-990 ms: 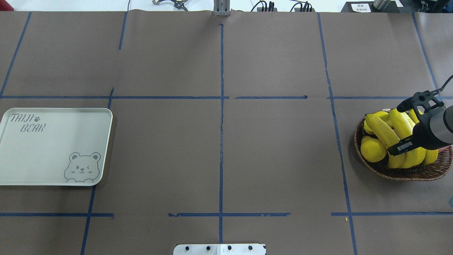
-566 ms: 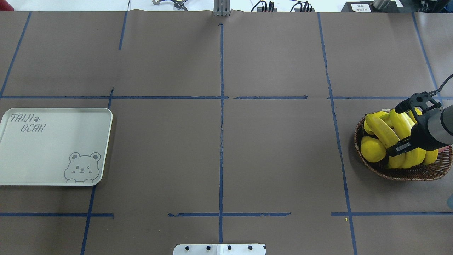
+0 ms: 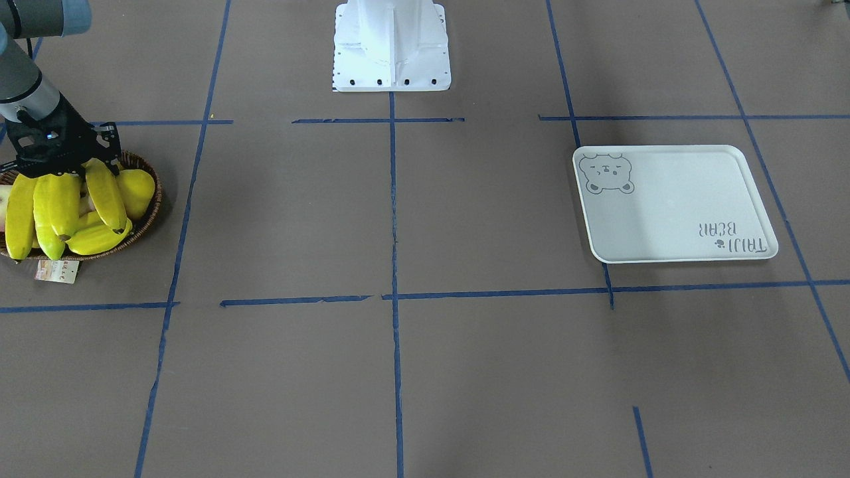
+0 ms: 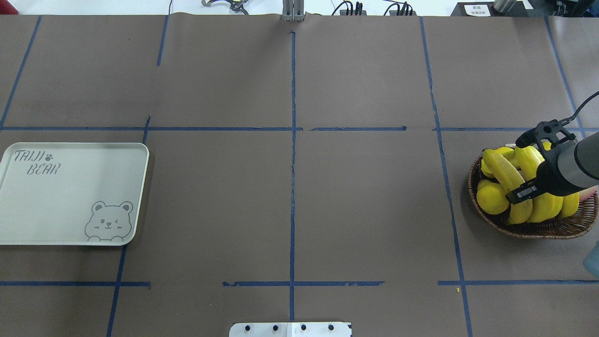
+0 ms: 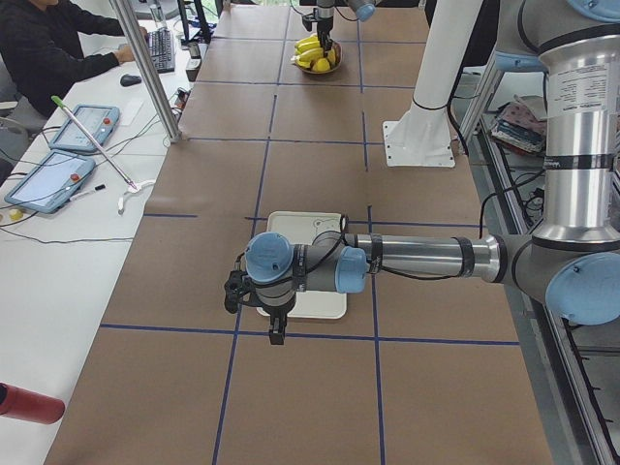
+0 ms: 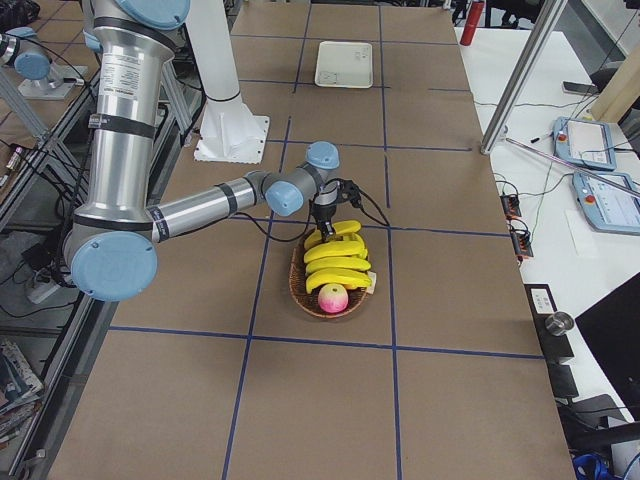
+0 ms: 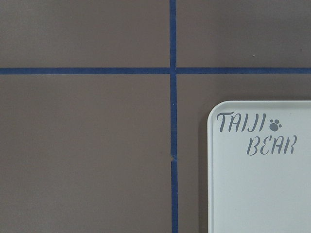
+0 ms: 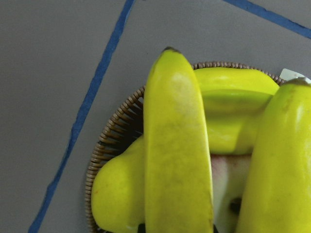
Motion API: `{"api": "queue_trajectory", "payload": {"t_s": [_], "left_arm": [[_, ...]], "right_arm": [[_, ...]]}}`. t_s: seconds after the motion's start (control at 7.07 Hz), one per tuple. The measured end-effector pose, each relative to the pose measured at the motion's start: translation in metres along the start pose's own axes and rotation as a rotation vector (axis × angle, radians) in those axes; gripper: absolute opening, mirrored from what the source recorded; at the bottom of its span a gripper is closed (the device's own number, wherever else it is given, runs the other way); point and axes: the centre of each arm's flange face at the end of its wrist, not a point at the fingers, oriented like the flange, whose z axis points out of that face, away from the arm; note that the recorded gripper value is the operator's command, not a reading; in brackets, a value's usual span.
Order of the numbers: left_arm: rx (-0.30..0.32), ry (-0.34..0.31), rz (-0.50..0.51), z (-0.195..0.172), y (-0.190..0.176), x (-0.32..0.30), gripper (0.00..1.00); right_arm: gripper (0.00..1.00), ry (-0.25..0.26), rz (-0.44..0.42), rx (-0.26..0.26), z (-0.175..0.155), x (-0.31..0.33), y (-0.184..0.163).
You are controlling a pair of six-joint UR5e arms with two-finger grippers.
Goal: Transfer all bananas from basket to plate
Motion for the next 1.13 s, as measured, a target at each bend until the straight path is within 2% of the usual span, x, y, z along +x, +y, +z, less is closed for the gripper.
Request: {"api": "queue_trajectory", "payload": {"t_s": [0.28, 0.57, 0.85, 1.13], "left_arm": [[0.002, 0.000, -0.011, -0.001, -0.001, 0.001, 1.00], [0.003, 0.000, -0.014, -0.001, -0.002, 0.001, 1.00], [0.005, 0.001, -0.029, -0.002, -0.003, 0.003, 1.00], [0.011, 0.002, -0.037, -0.005, -0.004, 0.006, 1.00]], "right_arm": [[0.13, -0.006, -0.008, 0.010, -0.005, -0.002, -0.001], [0.10, -0.024, -0.018, 0.027, -0.024, -0.008, 0.002], [0.10, -0.054, 0.010, 0.021, -0.068, -0.014, 0.014], [0.09, -0.061, 0.062, 0.001, -0.133, -0.031, 0.025]]}}
